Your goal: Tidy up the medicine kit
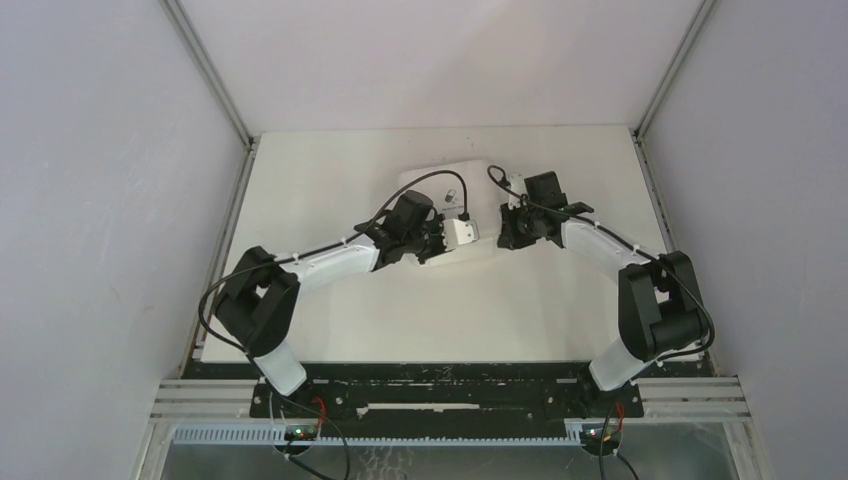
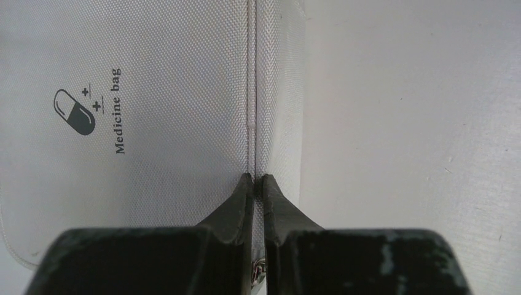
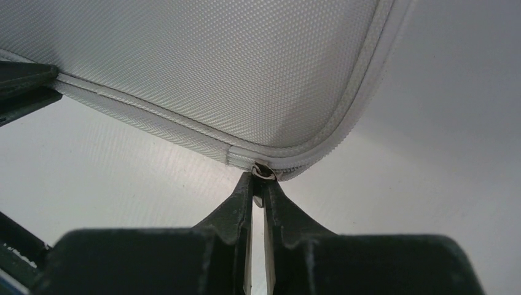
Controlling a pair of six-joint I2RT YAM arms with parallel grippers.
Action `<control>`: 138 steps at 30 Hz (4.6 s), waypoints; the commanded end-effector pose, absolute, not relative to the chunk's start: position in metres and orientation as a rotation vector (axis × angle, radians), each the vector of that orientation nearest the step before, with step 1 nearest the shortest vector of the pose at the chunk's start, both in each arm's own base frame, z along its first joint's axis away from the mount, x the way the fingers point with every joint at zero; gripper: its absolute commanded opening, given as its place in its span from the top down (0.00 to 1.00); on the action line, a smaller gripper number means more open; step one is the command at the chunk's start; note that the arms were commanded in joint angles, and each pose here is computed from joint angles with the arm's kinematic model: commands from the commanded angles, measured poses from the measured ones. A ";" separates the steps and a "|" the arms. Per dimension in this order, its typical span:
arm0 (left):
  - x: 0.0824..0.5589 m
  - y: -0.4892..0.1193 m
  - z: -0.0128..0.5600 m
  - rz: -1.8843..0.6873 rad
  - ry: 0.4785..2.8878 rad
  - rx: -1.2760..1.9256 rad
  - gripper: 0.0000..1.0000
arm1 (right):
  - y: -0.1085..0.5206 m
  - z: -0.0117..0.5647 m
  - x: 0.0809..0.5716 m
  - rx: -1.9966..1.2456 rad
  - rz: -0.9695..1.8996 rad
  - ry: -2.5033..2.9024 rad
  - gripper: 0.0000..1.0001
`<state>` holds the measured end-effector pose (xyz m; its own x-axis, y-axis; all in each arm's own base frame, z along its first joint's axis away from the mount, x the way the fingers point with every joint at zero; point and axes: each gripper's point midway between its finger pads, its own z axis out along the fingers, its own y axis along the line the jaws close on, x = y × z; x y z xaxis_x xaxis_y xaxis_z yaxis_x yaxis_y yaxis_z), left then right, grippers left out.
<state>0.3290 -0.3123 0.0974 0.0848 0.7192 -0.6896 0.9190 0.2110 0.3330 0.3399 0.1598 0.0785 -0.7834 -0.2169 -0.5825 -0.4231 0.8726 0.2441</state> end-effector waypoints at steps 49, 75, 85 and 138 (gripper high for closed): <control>0.288 -0.325 0.085 -0.662 1.995 1.279 1.00 | 0.156 0.098 0.355 -0.495 0.211 2.330 0.51; 0.283 -0.329 0.082 -0.739 2.034 1.232 1.00 | 0.144 0.099 0.376 -0.638 -0.076 2.235 0.72; 0.284 -0.328 0.082 -0.765 2.048 1.223 1.00 | 0.153 0.101 0.376 -0.710 -0.084 2.207 0.67; 0.294 -0.276 0.072 -0.349 1.913 1.532 1.00 | 0.121 0.107 0.368 -0.134 0.834 2.477 1.00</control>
<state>0.3058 -0.3192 0.0979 -0.0569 0.6365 -0.7692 0.9425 0.2883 0.1689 0.3422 0.1341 0.0875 -0.8830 -0.0296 -0.4685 -0.2954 0.8107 0.5055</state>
